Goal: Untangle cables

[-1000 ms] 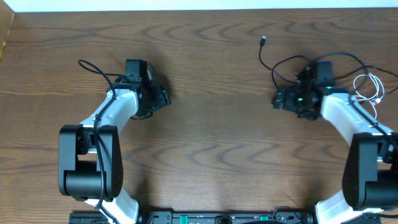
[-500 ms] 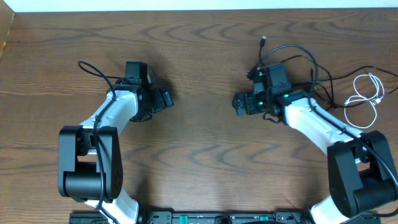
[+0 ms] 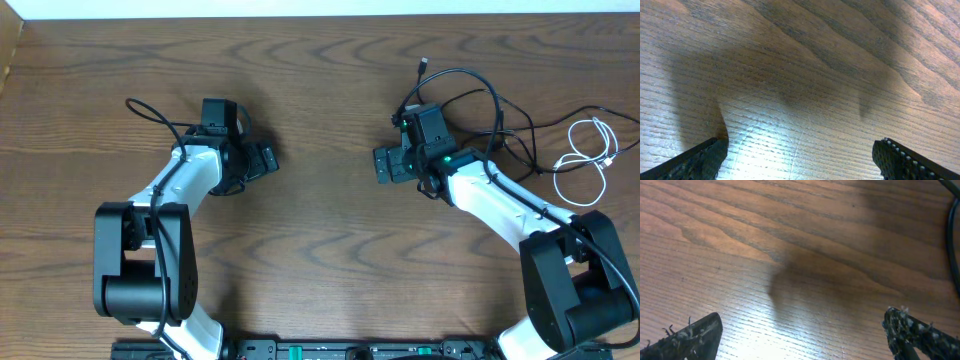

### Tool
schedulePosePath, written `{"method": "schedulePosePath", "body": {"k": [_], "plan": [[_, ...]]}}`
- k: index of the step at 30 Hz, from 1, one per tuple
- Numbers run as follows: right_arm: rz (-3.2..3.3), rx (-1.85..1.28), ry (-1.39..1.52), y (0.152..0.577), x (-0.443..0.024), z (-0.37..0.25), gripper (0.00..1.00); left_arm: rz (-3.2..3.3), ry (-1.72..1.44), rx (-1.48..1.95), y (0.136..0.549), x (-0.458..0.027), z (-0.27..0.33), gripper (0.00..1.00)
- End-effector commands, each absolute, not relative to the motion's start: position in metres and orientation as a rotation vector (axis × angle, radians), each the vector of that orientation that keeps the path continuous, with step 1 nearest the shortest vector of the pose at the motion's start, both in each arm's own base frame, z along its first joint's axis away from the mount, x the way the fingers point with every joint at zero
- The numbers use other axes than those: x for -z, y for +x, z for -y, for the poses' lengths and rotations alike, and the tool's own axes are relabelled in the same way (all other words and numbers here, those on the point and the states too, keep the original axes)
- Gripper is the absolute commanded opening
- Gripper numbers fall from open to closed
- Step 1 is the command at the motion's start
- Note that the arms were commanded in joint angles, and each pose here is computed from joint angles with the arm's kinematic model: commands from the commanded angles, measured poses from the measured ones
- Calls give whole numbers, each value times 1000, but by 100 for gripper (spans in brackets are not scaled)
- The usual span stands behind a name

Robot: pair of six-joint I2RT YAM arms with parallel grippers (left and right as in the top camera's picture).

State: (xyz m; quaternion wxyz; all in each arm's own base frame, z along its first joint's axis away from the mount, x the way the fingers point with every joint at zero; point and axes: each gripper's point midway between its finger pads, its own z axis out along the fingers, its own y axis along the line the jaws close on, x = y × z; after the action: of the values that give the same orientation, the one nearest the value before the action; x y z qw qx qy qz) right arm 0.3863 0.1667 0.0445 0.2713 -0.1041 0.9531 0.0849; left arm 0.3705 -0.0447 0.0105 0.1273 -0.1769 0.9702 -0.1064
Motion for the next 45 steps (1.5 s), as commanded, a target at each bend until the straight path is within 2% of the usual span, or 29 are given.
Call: {"method": "schedulePosePath", "body": {"k": [1,35,45], "plan": [[-2564,-206,-288,387,-43,-167,99,-2825,-518,285,367,-11,42,98],[-2561,-208,-287,387,-43,-167,99,-2827,-518,280,367,-10,41,98],[-2536,-350,-327,387,-49,-187,99,-2826,-519,280,367,-10,41,98]]}}
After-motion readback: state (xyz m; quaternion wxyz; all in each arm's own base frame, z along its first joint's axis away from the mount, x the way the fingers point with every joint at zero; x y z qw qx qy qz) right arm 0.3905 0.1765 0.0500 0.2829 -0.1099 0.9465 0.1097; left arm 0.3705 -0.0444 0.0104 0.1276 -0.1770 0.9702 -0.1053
